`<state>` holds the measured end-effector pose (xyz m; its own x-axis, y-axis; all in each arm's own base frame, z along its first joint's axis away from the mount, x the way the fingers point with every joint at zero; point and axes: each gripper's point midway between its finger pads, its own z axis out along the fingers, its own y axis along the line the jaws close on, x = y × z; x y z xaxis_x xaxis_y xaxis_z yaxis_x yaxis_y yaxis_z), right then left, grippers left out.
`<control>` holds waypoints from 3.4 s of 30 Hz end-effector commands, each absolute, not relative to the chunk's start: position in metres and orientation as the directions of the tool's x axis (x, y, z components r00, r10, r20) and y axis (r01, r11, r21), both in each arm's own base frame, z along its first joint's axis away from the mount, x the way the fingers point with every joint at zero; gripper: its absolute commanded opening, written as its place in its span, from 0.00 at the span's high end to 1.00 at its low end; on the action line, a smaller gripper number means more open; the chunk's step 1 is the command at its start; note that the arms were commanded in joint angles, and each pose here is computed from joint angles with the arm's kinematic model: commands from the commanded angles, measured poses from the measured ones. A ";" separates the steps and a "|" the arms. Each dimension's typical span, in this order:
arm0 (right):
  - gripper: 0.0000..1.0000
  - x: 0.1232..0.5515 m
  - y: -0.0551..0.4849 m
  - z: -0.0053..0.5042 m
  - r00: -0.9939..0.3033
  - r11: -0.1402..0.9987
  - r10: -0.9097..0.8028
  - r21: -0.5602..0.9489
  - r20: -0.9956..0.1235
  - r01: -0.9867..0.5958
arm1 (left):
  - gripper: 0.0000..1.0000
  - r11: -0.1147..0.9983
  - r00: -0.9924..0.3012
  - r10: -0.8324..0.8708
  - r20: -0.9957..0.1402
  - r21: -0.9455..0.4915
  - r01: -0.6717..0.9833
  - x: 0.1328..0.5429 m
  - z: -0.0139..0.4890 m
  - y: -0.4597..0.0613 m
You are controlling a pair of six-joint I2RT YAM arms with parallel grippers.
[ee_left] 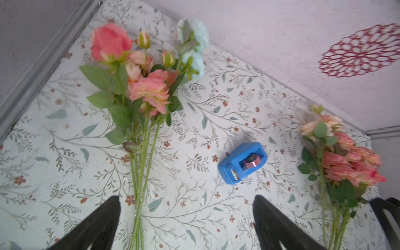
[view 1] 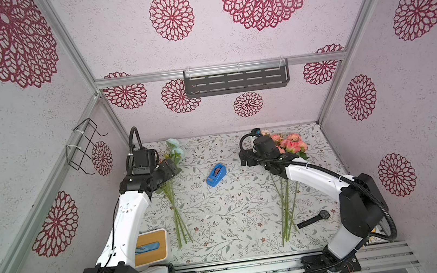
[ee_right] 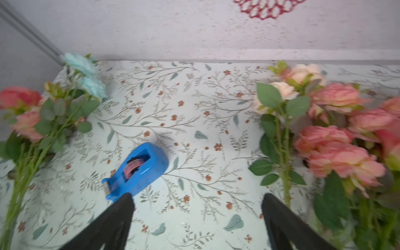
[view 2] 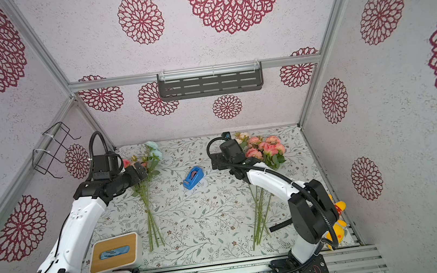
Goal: Wrap bouquets with tape
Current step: Place the wrapped bouquet at the center of the board, then adjust the Tape Cutter at the center of the board.
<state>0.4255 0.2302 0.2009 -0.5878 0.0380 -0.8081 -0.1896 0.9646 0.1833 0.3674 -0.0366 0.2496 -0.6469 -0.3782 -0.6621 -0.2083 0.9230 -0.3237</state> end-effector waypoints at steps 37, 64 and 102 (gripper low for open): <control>0.01 0.354 0.038 0.073 -0.708 0.840 0.539 0.355 -0.456 0.411 | 0.06 0.806 -0.819 0.025 -0.574 -0.473 0.356 0.416 0.179 -0.308; 0.01 0.356 0.041 0.096 -0.706 0.869 0.488 0.361 -0.513 0.338 | 0.02 0.989 -0.907 0.108 -0.406 -0.049 0.140 0.459 0.048 -0.210; 0.01 0.359 0.054 0.101 -0.728 0.881 0.446 0.398 -0.521 0.256 | 0.08 0.999 -0.910 -0.050 -0.412 -0.028 -0.042 0.460 0.077 -0.199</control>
<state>0.3535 0.0532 0.0901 -0.7394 0.4631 -0.4887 0.2893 0.8740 0.3904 0.4550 -0.2136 0.0530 -0.9333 -0.0632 -0.3536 -0.0608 0.9980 -0.0176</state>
